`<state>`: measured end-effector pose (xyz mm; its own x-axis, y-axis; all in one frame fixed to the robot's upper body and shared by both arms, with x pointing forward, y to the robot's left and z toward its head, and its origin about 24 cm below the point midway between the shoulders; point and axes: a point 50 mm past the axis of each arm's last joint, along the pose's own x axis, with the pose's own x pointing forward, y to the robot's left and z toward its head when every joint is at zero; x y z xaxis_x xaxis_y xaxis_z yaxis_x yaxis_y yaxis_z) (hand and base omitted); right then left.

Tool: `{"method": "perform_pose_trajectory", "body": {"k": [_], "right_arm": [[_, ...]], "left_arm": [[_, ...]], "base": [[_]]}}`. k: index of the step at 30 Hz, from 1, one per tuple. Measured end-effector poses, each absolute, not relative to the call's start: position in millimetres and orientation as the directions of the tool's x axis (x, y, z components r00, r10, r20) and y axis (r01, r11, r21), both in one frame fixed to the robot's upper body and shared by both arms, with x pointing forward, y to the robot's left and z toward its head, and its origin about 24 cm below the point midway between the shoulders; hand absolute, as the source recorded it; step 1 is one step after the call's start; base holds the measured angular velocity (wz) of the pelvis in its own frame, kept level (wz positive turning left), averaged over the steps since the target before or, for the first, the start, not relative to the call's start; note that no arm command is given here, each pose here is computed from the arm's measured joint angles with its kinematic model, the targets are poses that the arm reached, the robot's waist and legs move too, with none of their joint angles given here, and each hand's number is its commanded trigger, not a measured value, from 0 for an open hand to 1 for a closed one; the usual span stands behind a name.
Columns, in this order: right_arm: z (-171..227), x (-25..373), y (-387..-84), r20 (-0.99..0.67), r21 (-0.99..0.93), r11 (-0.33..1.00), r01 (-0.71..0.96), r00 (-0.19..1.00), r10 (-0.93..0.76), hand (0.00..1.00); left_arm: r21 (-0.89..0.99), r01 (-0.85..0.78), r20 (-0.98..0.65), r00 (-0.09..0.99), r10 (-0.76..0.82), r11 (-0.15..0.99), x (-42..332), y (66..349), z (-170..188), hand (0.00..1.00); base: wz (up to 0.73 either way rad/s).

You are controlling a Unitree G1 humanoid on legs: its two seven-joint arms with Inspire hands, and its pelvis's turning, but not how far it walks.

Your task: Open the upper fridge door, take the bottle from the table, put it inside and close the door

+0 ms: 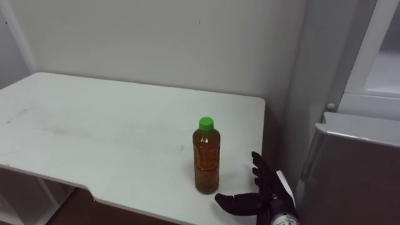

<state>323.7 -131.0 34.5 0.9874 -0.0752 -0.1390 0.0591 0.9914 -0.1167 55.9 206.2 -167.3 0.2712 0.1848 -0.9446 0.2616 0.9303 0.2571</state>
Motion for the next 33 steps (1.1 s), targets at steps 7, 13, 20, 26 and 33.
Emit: {"method": "perform_pose_trajectory", "body": {"k": [7, 13, 20, 26, 33], "right_arm": [[44, 334, -135, -0.1, -0.129, 0.984, 0.122, 0.986, -0.136, 0.0], [46, 336, -135, -0.089, -0.125, 0.983, 0.131, 0.986, -0.143, 0.0], [50, 337, -135, -0.076, -0.114, 0.984, 0.134, 0.987, -0.143, 0.0], [60, 341, -131, -0.033, -0.102, 0.987, 0.124, 0.991, -0.128, 0.0], [72, 346, -127, 0.01, -0.1, 0.991, 0.085, 0.996, -0.084, 0.0]], "left_arm": [[0.257, 0.252, -0.938, 0.299, 0.177, 0.933, 67, 203, -166, 0.0], [0.255, 0.265, -0.936, 0.31, 0.168, 0.93, 70, 202, -166, 0.0], [0.249, 0.284, -0.936, 0.316, 0.155, 0.926, 73, 201, -165, 0.0], [0.244, 0.277, -0.936, 0.318, 0.151, 0.929, 74, 200, -166, 0.0], [0.26, 0.298, -0.93, 0.333, 0.155, 0.918, 78, 198, -166, 0.0]], "base": [[0.0], [0.01], [0.0], [-0.02], [-0.02]]}}
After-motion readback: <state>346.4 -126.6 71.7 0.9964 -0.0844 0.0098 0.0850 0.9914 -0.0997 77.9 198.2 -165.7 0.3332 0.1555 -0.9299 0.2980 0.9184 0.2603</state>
